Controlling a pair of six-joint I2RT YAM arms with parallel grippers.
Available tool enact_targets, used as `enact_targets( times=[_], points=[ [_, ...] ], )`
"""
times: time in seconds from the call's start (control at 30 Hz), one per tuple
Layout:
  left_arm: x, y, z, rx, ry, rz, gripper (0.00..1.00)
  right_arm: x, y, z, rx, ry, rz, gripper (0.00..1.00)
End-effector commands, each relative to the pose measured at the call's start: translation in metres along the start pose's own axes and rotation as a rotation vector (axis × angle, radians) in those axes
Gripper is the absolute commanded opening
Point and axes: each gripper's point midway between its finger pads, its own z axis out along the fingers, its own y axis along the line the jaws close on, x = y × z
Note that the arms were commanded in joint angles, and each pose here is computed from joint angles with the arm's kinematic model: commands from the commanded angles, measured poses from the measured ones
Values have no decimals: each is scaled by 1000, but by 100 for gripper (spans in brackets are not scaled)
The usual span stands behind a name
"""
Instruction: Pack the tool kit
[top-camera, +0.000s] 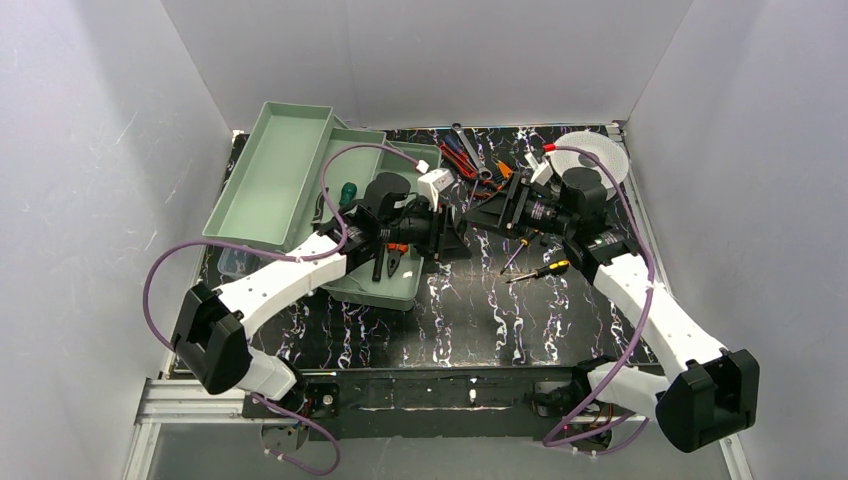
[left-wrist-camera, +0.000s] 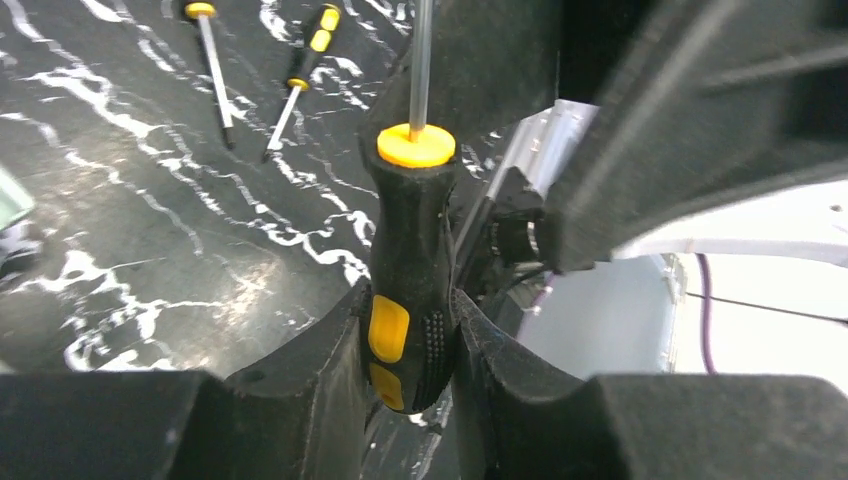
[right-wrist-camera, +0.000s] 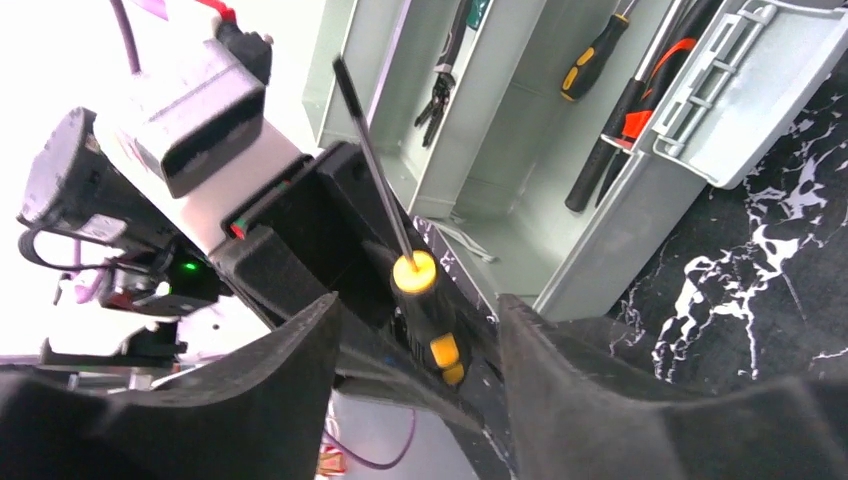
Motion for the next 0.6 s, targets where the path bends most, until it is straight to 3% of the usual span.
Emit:
enact_targets(
  times=[0.0,0.1,0.33,0.43,0.57],
  points=[
    [-16,5,-38,-174,-31,118,0,1,6,-10,20,-31,-59,72],
    [-21,47,-94,-544,2,185,0,-4,3,-18,62,-91,-100,78],
    [-62,124,-272,-1344,16,337,0,-8,15,-35,114,-107,-153,80],
    [-69,150,-320,-1552,40,339,0,-7,13,-44,168,-100,-192,80],
    [-62,187,-358,-1672,128,202,0,-6,-3,-59,293,-103,-246,80]
  ],
)
